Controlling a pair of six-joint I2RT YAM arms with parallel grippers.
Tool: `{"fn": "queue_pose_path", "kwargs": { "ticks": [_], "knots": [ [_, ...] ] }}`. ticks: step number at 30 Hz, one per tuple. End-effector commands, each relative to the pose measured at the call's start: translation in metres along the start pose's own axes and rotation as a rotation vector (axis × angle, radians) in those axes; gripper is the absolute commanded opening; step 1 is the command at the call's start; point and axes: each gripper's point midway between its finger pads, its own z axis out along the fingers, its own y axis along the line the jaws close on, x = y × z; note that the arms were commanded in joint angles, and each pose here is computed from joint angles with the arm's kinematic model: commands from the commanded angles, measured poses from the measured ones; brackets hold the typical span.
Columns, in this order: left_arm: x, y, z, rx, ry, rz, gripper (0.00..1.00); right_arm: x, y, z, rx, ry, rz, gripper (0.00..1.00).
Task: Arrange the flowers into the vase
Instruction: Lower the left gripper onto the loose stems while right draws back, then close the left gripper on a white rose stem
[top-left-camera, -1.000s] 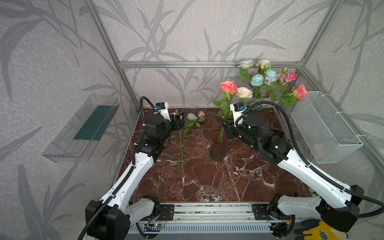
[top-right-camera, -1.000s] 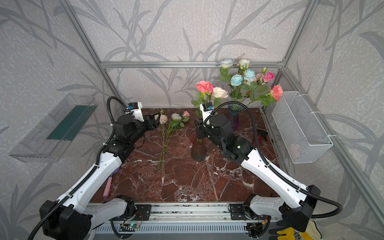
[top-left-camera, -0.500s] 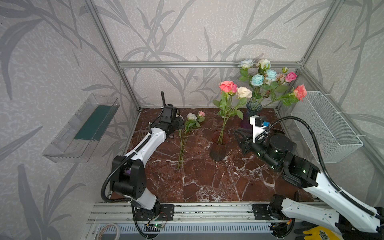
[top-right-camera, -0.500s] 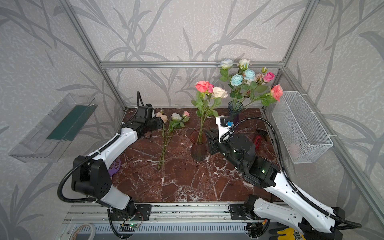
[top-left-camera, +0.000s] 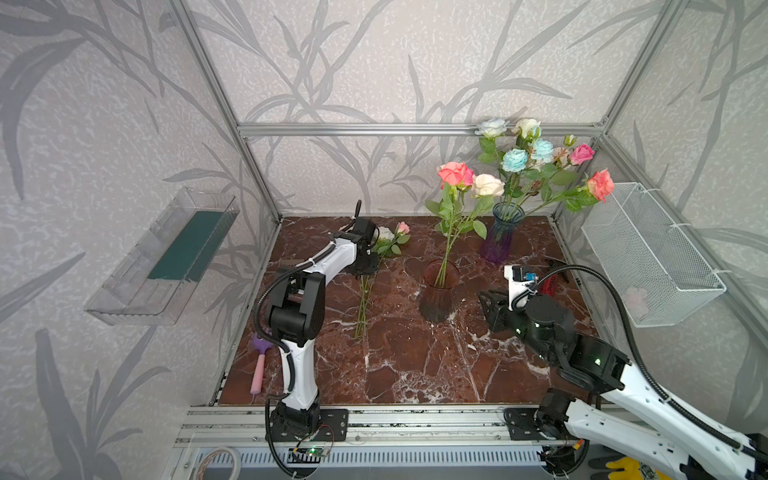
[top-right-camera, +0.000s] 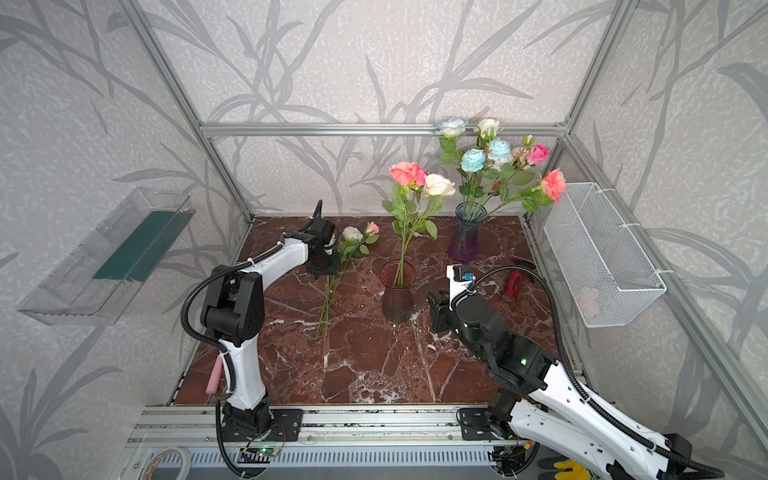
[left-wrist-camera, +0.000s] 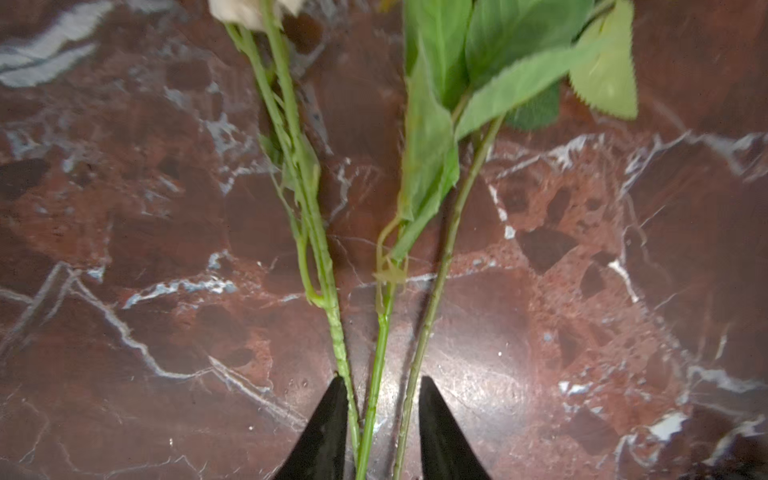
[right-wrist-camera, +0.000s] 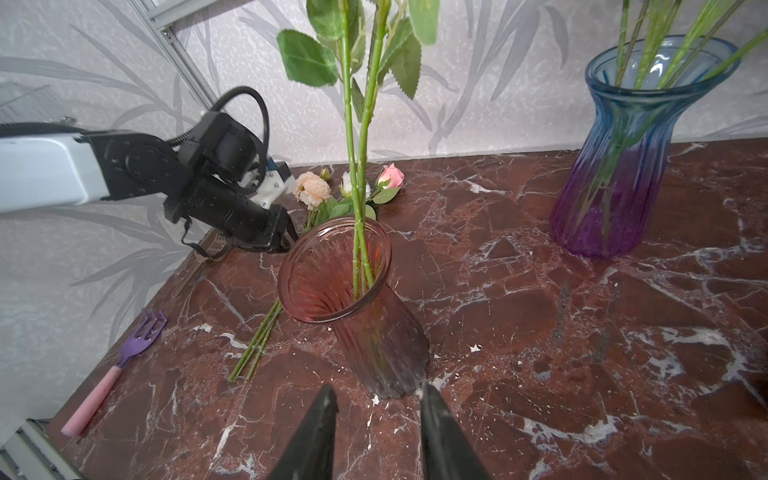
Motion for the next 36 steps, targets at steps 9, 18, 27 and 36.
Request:
{"fn": "queue_pose_path", "kwargs": {
  "ticks": [9,18,27,36],
  "knots": [
    [0.016,0.012,0.015,-0.163,0.084,0.088,0.27,0.013,-0.012,-0.012,0.004,0.021,0.025,0.35],
    [0.026,0.01,0.034,-0.158,0.134,0.097,0.21,0.013,-0.015,-0.017,0.007,0.019,0.027,0.35],
    [0.028,0.004,0.034,-0.147,0.145,0.108,0.2,0.01,-0.013,-0.019,-0.002,0.013,0.038,0.35],
    [0.025,-0.002,0.025,-0.114,0.14,0.09,0.01,0.003,-0.012,-0.025,-0.012,-0.001,0.052,0.35]
  ]
}}
